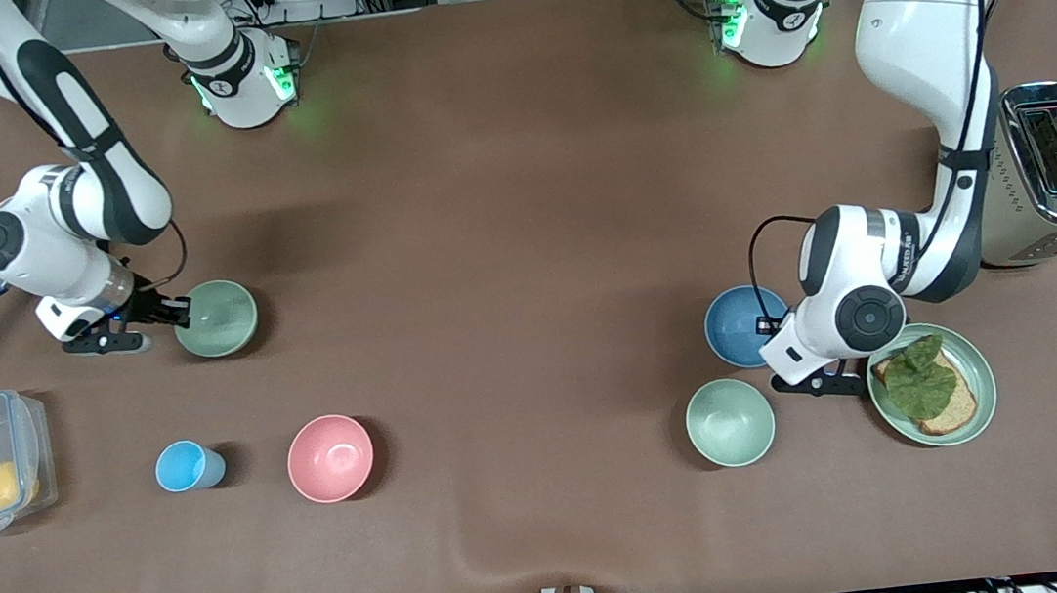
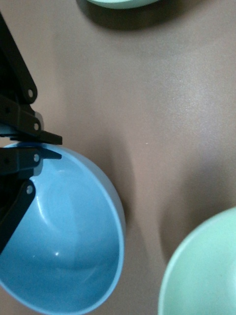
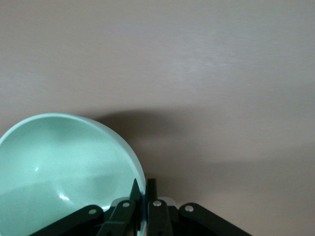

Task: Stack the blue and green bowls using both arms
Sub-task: 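Grasp the blue bowl with the left gripper while the right gripper holds green bowl, then lift the blue bowl with the left gripper while the right gripper moves green bowl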

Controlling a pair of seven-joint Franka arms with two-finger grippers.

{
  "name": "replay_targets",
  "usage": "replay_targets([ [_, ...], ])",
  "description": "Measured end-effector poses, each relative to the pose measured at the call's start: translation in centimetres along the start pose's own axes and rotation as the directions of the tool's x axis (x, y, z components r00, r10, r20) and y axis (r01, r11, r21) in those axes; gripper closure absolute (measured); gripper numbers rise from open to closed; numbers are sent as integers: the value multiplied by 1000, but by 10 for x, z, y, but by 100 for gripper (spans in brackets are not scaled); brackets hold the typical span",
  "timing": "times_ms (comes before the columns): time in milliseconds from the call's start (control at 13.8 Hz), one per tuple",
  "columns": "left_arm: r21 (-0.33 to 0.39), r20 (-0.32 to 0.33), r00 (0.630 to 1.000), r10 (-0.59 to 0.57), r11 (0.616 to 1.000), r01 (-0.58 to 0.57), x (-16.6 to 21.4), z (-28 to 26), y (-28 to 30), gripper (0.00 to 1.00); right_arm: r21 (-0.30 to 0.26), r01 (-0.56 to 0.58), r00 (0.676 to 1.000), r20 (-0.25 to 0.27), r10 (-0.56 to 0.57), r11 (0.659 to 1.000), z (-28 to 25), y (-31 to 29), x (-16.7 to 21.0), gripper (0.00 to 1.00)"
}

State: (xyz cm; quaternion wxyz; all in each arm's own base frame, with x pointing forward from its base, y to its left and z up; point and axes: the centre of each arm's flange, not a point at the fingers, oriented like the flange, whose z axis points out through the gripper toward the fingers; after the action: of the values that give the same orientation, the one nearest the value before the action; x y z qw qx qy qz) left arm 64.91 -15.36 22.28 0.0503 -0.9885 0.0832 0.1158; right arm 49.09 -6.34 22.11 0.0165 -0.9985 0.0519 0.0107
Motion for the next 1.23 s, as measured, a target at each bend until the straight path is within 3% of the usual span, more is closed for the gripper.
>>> replay_targets([
  [145,-3,-8,1000,-2,1000,2,-2,-7,0,94,6,-52,998,24,52,999,-12,-31,7,94],
  [291,-35,-10,1000,-17,999,16,-8,-30,1,94,58,-118,992,53,115,991,-28,-67,10,95],
  [508,-157,-12,998,-67,986,65,-25,-83,5,94,137,-188,981,79,178,973,-43,-125,5,95],
  [726,-315,15,992,-126,941,124,-39,-118,8,94,152,-265,963,92,254,952,-44,-184,-9,95],
  [944,-381,88,978,-187,901,207,-46,-123,43,94,156,-331,943,75,323,931,-46,-257,-34,95],
  [1235,-378,187,947,-261,871,315,-68,-131,132,94,184,-387,922,58,383,904,-48,-336,-73,95],
])
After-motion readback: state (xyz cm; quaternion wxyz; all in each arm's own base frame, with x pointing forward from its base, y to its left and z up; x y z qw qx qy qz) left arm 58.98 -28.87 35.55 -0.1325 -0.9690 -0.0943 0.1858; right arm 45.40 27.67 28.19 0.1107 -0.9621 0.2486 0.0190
